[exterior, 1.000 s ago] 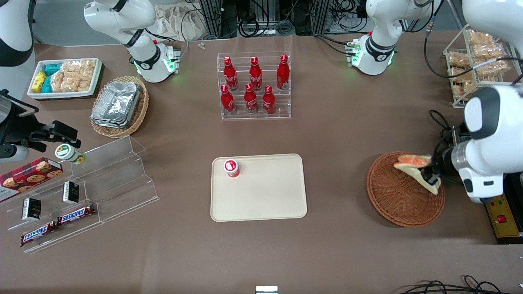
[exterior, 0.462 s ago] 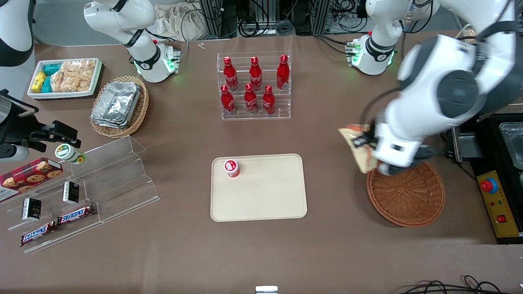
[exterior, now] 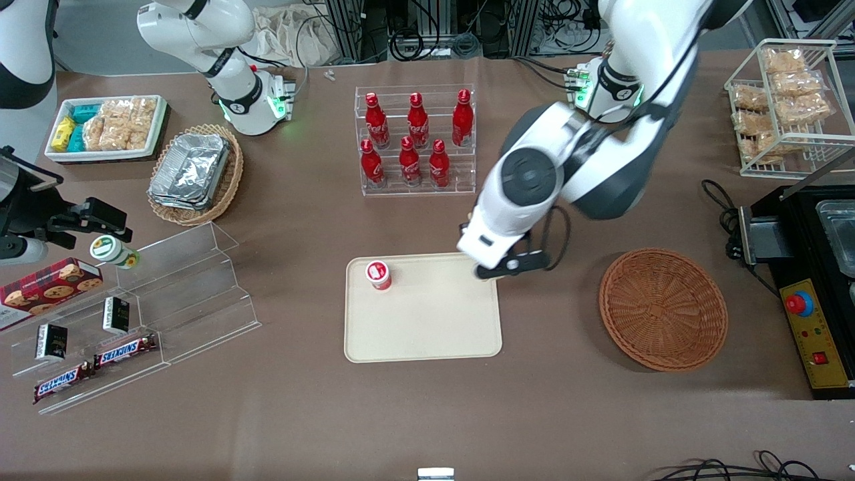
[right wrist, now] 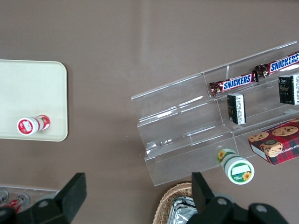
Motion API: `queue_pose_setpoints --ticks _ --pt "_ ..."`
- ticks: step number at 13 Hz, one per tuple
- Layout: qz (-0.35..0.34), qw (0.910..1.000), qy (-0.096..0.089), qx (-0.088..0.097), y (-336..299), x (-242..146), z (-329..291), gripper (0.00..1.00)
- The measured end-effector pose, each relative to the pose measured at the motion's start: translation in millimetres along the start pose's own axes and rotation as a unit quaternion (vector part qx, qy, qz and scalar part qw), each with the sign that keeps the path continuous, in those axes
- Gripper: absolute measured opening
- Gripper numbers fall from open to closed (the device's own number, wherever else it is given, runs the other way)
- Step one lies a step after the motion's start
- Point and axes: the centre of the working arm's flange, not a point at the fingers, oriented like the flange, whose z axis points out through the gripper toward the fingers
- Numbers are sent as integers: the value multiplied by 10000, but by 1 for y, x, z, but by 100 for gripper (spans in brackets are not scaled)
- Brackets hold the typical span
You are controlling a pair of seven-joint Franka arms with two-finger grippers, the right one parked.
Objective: Place sandwich from basket to tray
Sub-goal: 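Lift the sandwich out of the basket and carry it toward the white tray, then lower the sandwich onto the tray beside the red cup and release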
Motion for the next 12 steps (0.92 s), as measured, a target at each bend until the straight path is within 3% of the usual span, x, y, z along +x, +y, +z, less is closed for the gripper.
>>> queue_pose_setpoints --ticks 5,8,12 --pt "254 9992 253 156 18 34 96 19" --pt "365 9981 478 158 21 48 133 19" --pt "476 9970 578 208 22 58 171 19"
